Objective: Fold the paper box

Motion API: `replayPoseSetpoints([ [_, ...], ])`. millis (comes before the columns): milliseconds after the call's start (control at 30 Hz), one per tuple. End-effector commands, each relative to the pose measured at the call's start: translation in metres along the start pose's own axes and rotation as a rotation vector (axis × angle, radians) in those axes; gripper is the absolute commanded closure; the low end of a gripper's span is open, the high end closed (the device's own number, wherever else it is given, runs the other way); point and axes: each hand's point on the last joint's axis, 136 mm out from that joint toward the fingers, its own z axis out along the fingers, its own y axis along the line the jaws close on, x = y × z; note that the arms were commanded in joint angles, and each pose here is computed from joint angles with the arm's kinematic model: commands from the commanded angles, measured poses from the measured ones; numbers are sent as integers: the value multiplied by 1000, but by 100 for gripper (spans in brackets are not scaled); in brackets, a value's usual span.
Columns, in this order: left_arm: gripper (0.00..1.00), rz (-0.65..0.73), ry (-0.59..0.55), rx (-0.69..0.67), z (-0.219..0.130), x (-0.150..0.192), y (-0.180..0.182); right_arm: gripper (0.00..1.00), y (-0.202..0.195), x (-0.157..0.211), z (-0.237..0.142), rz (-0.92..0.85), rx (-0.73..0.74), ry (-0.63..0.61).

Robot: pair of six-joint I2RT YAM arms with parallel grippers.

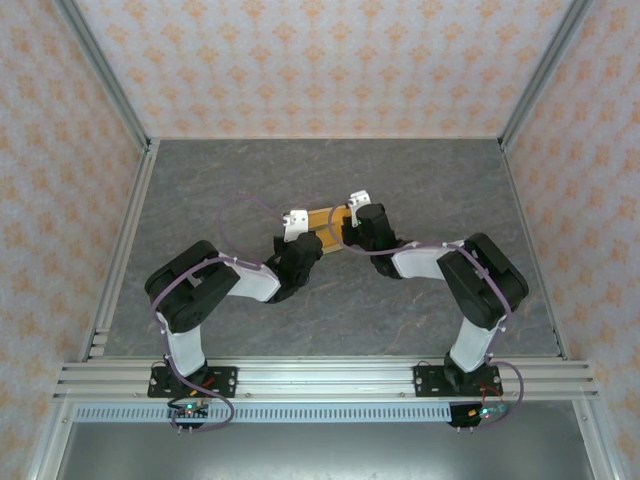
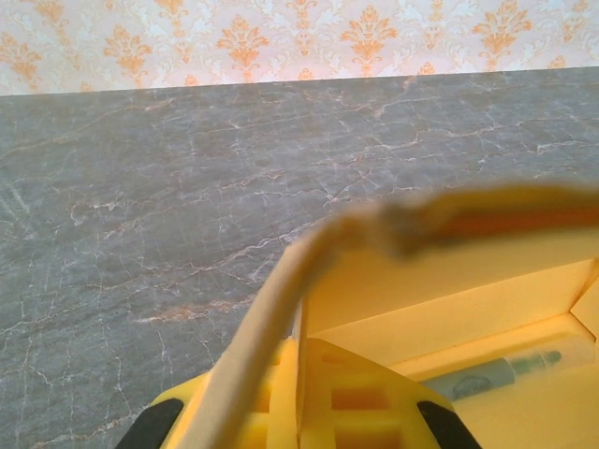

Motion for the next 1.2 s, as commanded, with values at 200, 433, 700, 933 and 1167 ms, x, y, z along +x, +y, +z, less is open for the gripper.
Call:
replayPoseSetpoints([
  [200,100,52,29,-41,-3,27,11,97,3,29,-4,-24,-1,31],
  [433,100,69,39,-62,3,41,11,97,2,35,-1,-40,4,41],
  [700,100,71,39,-121,8,41,15,96,-3,34,1,-3,45,54],
  [933,100,68,38,-175,16,28,21,97,-7,24,-2,65,160,39],
  [1167,100,66,58,-204,22,25,30,97,-2,20,-9,94,258,20],
])
